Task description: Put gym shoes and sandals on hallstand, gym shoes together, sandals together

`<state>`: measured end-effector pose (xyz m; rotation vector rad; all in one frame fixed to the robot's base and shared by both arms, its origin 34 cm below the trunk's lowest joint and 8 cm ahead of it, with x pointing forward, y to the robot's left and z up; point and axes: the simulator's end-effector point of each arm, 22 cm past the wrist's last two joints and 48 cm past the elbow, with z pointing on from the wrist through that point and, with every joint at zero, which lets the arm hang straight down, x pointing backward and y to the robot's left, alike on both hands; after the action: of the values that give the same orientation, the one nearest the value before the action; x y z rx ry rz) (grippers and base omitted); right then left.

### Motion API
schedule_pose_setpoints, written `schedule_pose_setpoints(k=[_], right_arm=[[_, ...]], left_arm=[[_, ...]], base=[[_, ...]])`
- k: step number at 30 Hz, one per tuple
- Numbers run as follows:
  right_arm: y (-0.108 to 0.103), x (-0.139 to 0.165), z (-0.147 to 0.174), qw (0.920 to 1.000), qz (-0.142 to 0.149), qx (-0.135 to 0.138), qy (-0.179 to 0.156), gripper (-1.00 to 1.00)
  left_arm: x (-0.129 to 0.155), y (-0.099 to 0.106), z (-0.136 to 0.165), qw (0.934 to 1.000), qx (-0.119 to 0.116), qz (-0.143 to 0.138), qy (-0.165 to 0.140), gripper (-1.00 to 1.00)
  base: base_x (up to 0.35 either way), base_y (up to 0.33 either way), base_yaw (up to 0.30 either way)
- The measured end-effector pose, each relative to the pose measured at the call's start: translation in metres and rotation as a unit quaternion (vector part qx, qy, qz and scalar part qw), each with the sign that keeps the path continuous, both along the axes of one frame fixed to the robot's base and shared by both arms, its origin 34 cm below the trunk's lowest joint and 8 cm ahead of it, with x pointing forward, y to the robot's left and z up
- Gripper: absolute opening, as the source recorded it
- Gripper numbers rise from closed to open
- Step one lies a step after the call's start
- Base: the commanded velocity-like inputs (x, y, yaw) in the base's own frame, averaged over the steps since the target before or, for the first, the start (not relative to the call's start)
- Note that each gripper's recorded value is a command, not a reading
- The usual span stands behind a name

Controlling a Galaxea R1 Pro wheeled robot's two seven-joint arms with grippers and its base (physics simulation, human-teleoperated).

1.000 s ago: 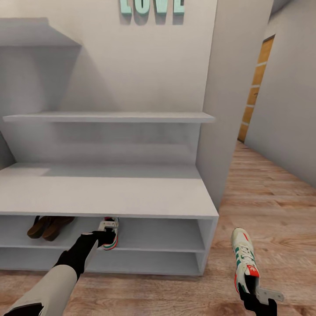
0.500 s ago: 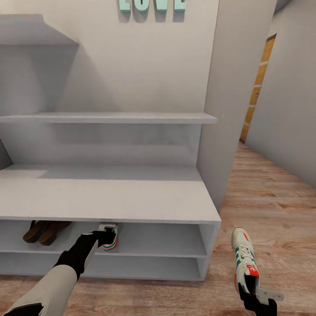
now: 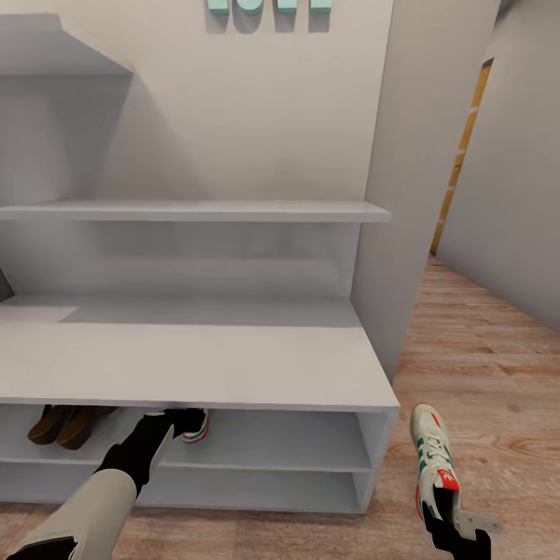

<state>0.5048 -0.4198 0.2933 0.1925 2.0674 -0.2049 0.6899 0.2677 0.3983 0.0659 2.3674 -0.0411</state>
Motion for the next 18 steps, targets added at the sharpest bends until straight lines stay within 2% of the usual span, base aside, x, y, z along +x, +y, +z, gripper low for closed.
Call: schedule_pose_setpoints(k=[6,7,16,18], right_arm=[[0.0000,0.0001,0.0000,1.0000,0.000,0.000,0.000,-1.00],[0.0001,0.0001,0.0000,1.0000,0.000,0.000,0.000,-1.00],[0.0000,-0.0001,-0.0001,1.0000,0.000,0.000,0.000,-1.00],[0.0002,0.0000,-0.0006,1.0000,0.001,0.000,0.001,-1.00]], left_arm=[[0.0001,0.0011,0.0001,1.0000,0.000,0.001,0.000,-1.00],[0.0000,0.0013,0.0001,1.0000,0.000,0.001,-0.001,1.00],[-0.0012,0.0043,-0.0012,1.0000,0.002,0.002,0.001,1.00],[-0.0015,0.0060,-0.0022,1.0000,0.002,0.003,0.001,1.00]], base=[[0.007,0.000,0.000],[0.001,0.000,0.000],[0.000,0.000,0.000],[-0.280,0.058,0.000]])
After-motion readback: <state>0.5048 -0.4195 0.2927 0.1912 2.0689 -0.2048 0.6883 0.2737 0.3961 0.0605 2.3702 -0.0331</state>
